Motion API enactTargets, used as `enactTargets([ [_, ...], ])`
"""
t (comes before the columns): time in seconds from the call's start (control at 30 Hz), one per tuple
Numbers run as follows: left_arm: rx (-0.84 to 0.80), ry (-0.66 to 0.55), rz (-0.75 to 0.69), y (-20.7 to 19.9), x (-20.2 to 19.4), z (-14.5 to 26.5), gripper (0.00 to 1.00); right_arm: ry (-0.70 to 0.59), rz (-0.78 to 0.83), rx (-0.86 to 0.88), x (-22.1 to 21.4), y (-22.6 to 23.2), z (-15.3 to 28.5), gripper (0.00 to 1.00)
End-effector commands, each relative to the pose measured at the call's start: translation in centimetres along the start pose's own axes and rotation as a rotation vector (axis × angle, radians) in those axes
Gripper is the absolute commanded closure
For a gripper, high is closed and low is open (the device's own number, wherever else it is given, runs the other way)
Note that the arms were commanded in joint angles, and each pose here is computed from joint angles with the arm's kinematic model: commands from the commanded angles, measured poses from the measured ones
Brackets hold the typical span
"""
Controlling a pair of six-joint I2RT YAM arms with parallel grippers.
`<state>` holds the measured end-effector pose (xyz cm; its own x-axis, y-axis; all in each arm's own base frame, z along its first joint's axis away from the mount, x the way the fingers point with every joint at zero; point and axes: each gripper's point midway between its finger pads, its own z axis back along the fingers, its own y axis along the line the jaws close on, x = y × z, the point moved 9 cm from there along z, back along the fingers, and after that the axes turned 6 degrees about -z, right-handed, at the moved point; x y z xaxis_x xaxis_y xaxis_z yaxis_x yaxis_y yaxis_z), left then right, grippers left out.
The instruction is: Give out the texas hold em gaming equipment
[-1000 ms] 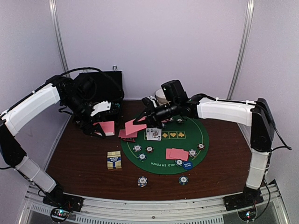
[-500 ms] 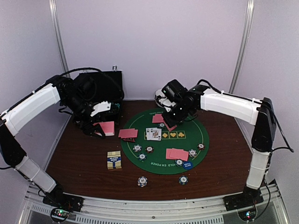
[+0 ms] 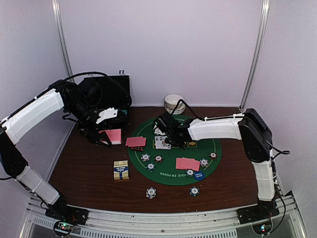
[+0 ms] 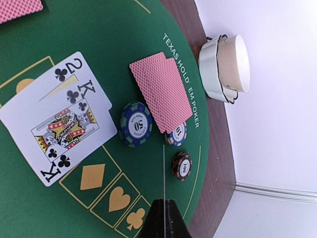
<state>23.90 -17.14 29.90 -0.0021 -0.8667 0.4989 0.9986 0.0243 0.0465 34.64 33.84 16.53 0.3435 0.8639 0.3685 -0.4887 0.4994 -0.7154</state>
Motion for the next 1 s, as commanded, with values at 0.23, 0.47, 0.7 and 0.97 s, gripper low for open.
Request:
enactTargets([
  [0.23, 0.024, -0.025, -0.021, -0.1, 0.4, 0.7, 0.78, 0.009, 0.153, -0.065, 0.1, 3.6, -2.8, 0.99],
  [0.47, 0.025, -0.023, -0.02, -0.2, 0.3, 0.7, 0.78, 0.007, 0.149, 0.028, -0.3, 5.1, -1.9, 0.62],
  [0.7, 0.024, -0.029, -0.019, -0.2, 0.4, 0.7, 0.78, 0.0, 0.139, 0.051, -0.3, 4.6, -0.8, 0.47],
  [0.97, 0.025, -0.034, -0.02, -0.3, 0.4, 0.8, 0.78, -0.024, 0.078, 0.067, 0.1, 3.3, 0.6, 0.25],
])
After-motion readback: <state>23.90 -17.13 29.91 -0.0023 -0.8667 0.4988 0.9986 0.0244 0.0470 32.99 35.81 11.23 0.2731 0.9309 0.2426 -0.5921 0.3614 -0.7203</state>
